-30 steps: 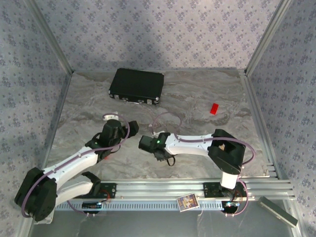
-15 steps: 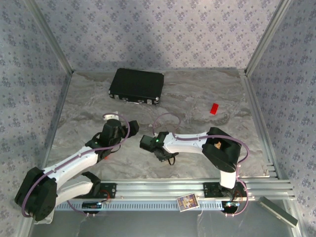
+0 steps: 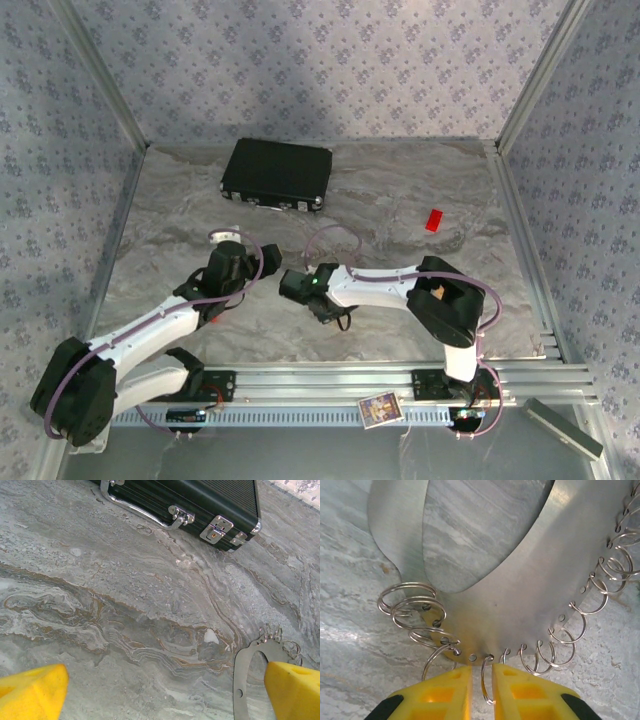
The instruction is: Put the keys on the keyring
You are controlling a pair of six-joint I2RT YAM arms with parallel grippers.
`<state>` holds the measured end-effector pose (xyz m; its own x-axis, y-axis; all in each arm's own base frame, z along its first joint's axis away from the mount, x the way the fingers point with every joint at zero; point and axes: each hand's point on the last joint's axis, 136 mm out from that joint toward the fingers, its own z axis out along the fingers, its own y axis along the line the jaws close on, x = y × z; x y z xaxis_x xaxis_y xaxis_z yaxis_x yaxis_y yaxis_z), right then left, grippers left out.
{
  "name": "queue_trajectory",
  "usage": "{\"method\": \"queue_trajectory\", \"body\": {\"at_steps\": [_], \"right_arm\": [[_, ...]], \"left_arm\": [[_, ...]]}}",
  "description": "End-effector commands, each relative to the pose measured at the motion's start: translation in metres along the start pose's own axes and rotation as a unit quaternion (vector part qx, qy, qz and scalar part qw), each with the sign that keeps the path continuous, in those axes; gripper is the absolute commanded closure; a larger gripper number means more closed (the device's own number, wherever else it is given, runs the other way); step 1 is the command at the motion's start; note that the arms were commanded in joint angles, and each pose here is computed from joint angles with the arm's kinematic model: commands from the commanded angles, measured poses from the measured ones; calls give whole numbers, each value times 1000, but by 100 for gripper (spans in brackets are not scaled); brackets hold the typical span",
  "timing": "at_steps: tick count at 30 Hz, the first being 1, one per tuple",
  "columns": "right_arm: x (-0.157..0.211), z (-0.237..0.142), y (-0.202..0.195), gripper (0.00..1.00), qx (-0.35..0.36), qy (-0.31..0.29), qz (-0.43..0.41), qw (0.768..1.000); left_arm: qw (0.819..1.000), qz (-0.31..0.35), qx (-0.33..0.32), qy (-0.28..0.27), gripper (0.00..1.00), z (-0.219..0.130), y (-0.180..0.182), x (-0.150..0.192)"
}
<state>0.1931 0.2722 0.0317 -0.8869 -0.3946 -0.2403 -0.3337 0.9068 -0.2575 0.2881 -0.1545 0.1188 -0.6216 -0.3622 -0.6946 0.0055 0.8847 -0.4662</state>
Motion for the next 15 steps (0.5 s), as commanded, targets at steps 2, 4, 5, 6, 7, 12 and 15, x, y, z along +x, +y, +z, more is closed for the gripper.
{"method": "queue_trajectory", "body": {"at_steps": [2,4,5,6,7,12,15], "right_arm": [[-3,-1,-9,83,27,1,-14,1000],[-1,0,-10,83,30,4,-18,999],[-1,0,-10,83,31,5,-18,999],[-1,1,-10,82,31,6,-19,999],[-1,1,-10,82,32,6,-19,999],[1,3,-9,82,33,9,-21,999],[2,3,-10,83,34,13,-23,999]], "left_arm": [[1000,-3,18,-16,0,-1,-13,-15],[1000,-3,18,-17,0,-1,-13,-15],[1000,-3,18,-16,0,-1,-13,-15],[1000,-3,19,-15,0,-1,-14,-15],[1000,-3,19,-15,0,-1,-14,-15],[1000,-3,18,-15,0,-1,-14,-15],[1000,-3,19,-15,0,-1,-14,-15]]}}
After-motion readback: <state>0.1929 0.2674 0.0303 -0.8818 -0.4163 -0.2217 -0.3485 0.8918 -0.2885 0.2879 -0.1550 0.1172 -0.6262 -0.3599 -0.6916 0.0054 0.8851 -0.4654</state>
